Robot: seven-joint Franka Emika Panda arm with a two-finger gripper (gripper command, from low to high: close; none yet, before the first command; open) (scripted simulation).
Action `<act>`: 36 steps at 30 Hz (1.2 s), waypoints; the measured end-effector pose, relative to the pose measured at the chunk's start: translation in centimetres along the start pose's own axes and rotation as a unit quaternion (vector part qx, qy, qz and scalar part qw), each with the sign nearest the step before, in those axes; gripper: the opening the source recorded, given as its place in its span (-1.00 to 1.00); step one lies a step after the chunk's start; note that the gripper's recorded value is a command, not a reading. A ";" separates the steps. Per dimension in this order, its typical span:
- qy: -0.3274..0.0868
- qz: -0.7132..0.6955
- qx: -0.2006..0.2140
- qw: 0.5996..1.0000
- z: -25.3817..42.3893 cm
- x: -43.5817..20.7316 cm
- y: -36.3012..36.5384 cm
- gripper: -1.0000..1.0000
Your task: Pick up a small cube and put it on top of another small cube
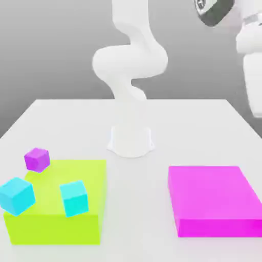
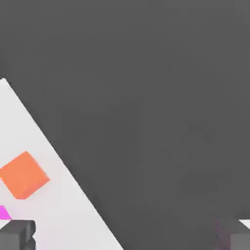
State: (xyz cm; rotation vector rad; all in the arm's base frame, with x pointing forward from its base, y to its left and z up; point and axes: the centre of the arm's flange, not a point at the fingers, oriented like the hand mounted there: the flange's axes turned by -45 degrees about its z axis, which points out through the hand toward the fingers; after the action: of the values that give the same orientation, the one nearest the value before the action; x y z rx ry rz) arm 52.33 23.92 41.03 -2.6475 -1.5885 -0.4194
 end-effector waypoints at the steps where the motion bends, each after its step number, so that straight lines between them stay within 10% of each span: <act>1: -0.009 -0.020 0.007 1.000 1.8 0.4 -0.6 0.00; 15: -0.102 -0.262 0.088 0.956 25.8 1.7 -11.4 0.00; 16: -0.102 -0.263 0.088 0.955 26.9 1.4 -11.6 -1.00; 27: -0.104 -0.257 0.088 0.957 21.6 2.3 -10.4 -1.00; 36: -0.134 -0.028 0.043 0.990 9.8 -12.2 4.3 -1.00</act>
State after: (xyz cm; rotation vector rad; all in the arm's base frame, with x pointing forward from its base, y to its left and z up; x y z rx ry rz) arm 52.78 12.87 29.08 -2.6919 -1.7072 0.0065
